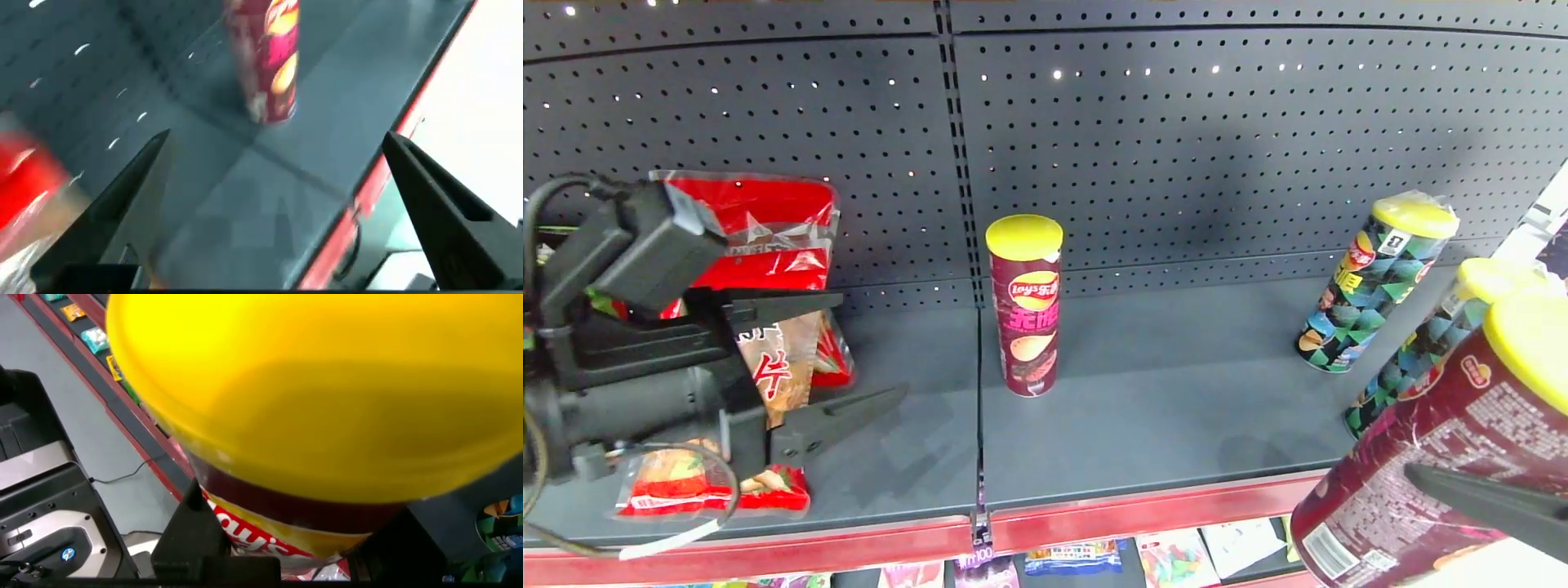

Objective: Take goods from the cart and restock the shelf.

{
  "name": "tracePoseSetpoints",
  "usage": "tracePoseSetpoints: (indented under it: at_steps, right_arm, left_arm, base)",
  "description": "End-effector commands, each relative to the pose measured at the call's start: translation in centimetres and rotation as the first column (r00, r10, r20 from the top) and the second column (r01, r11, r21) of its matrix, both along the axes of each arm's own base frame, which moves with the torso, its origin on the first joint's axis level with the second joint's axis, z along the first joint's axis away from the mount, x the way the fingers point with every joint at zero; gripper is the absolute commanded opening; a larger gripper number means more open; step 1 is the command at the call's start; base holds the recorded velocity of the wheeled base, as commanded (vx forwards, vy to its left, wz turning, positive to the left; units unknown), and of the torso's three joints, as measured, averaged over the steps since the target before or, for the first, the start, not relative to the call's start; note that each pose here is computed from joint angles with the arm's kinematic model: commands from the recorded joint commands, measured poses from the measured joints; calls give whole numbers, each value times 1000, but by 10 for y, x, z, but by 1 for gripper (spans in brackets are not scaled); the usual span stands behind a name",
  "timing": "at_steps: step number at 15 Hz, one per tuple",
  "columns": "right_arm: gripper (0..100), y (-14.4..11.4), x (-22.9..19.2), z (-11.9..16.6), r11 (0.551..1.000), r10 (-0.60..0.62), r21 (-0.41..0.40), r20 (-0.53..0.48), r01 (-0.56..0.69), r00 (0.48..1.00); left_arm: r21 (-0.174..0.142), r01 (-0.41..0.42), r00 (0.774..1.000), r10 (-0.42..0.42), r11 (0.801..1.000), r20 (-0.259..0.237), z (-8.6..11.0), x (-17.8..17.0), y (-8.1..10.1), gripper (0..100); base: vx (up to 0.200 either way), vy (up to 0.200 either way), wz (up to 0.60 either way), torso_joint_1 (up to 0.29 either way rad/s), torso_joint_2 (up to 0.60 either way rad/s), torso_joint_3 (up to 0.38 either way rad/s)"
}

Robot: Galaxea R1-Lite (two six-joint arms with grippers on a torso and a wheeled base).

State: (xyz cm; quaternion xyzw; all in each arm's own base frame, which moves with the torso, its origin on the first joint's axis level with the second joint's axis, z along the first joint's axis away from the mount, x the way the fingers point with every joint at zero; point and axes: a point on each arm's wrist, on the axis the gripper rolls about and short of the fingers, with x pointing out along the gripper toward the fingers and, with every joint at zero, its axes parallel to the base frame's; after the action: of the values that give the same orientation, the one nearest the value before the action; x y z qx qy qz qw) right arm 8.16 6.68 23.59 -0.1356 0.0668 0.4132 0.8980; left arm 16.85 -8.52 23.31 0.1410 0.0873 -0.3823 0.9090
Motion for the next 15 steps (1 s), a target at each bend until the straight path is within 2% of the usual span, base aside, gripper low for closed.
tracePoseSetpoints:
  at_steps: [1, 6, 10, 15]
  right_arm:
    - [0, 1, 2, -2, 1000, 2, -7, -9, -2, 1000]
    - [0, 1, 2, -2, 1000, -4, -3, -13, 4, 1000]
    - [0, 1, 2, -4, 1000, -5, -7, -21, 4, 1000]
    - [0, 1, 3, -4, 1000, -6, -8, -23, 6, 1000]
  left_arm:
    - [18, 55, 997, -54, 998, -54, -21, 35, -29, 100]
    - [21, 56, 997, -55, 998, -54, -29, 60, -44, 100]
    - [-5, 57, 998, -57, 998, 13, -33, 87, -57, 100]
    - [-7, 43, 998, -43, 999, 38, -31, 104, -65, 100]
  base:
    - [0, 0, 0, 0, 0, 0]
    - [0, 0, 0, 0, 0, 0]
    - [0, 0, 0, 0, 0, 0]
    - [0, 0, 0, 0, 0, 0]
